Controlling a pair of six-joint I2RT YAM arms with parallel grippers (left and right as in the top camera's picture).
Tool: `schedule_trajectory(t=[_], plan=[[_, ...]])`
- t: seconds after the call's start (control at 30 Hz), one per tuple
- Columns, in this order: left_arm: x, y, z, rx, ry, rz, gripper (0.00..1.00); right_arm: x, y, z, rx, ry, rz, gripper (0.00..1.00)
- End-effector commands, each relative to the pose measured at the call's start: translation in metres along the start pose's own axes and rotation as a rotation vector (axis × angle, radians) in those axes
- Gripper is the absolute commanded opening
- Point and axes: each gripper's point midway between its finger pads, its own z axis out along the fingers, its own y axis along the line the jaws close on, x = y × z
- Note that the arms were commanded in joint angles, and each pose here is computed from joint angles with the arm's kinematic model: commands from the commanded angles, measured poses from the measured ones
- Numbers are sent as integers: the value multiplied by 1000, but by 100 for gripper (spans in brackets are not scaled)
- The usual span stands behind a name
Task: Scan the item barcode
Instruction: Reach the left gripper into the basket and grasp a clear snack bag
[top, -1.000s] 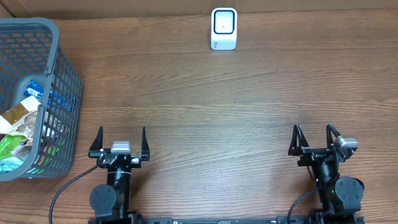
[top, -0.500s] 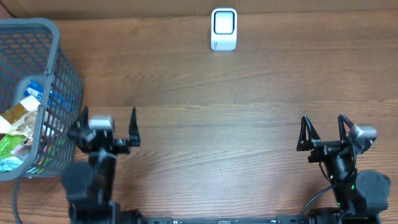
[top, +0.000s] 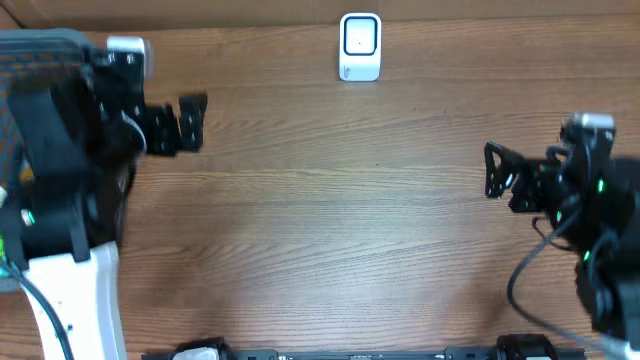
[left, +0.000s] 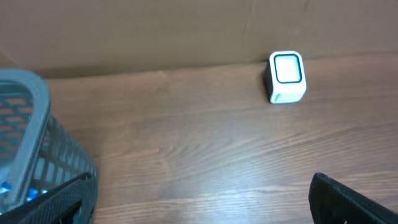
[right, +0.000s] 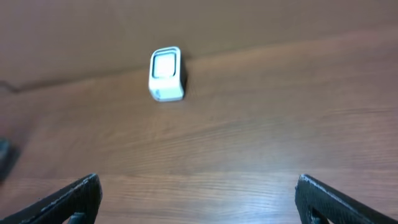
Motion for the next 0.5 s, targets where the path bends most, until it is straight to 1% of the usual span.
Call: schedule_trajectory(t=[0.0,0.07,0.1,0.2,0.23,0.27,0.3,0.33,0.37,0.47], plan=[[-13,18,18,-74,34,-12,100,-24,16,3,-56,35,-5,100],[-10,12,33,-29,59,-114,100,-24,19,12,-75,60,8,100],[-11,4,38,25,62,-136,100,-22,23,16,-99,76,10,100],[-15,-12,46,138,52,-98,100,-13,25,24,-120,124,21,100],[-21,-7,45,126,35,-103,100,-9,23,28,-114,148,27,100],[-29,9,38,72,10,-149,100,-5,21,30,-110,167,32,100],[-40,39,24,-28,-26,-239,100,-2,20,32,-104,179,35,100],[-44,56,15,-84,-46,-292,100,-1,19,32,-102,184,32,100],[-46,74,6,-144,-66,-354,100,-1,19,32,-101,187,33,100],[-43,135,-30,-332,-129,-553,95,0,19,33,-100,190,34,100]])
